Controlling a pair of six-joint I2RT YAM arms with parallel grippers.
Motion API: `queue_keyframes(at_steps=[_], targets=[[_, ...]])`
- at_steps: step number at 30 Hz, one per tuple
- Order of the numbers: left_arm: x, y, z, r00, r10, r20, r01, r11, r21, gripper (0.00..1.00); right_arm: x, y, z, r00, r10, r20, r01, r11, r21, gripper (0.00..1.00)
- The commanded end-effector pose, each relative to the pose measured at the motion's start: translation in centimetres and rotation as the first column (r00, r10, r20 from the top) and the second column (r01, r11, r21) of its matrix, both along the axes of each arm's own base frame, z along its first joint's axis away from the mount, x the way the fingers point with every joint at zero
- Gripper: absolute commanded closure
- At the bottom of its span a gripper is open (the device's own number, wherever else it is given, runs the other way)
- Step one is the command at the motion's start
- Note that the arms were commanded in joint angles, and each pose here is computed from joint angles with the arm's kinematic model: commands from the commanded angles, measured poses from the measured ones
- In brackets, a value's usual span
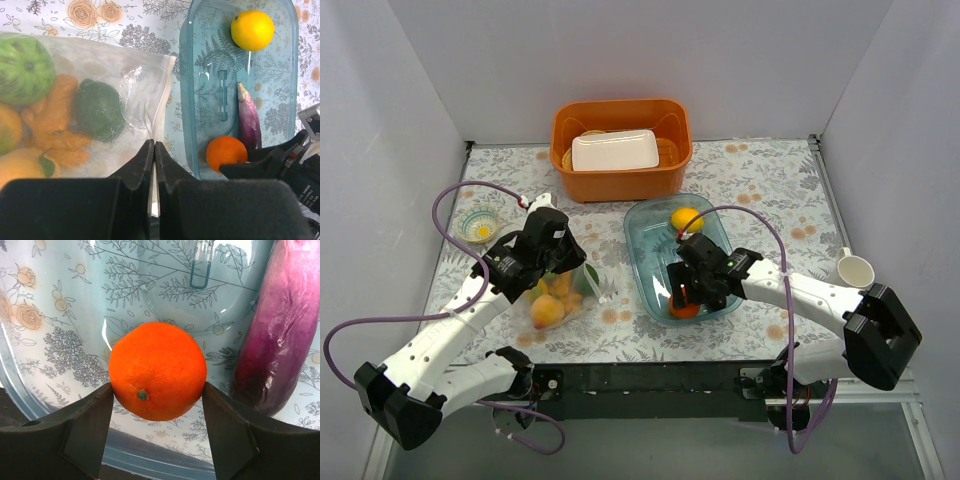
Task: Place the food in the zip-top bag and seal the zipper
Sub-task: Pick up the fake fruit from the bin.
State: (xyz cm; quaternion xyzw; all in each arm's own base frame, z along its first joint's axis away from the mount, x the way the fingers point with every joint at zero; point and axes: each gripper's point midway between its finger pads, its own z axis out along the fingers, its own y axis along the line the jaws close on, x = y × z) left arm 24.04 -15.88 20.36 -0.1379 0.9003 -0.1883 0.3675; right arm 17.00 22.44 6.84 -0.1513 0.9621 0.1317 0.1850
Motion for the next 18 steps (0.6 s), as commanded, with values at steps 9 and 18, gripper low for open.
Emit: queue_keyframes(at_steps=[9,18], targets=[[-0.1,0.2,0.6,1.000,0.003,0.021,-0.003,1.000,-0.004,1.00,1.2,2.4,4.7,0.994,-0.022,0.111,0.002,0.984,0.180,0.36],[-0.1,0.1,0.6,1.000,-0.003,0.023,0.003,1.000,-0.009,1.00,1.3,4.7,8.1,0.989,-0.017,0.146,-0.033,0.940,0.339,0.35]])
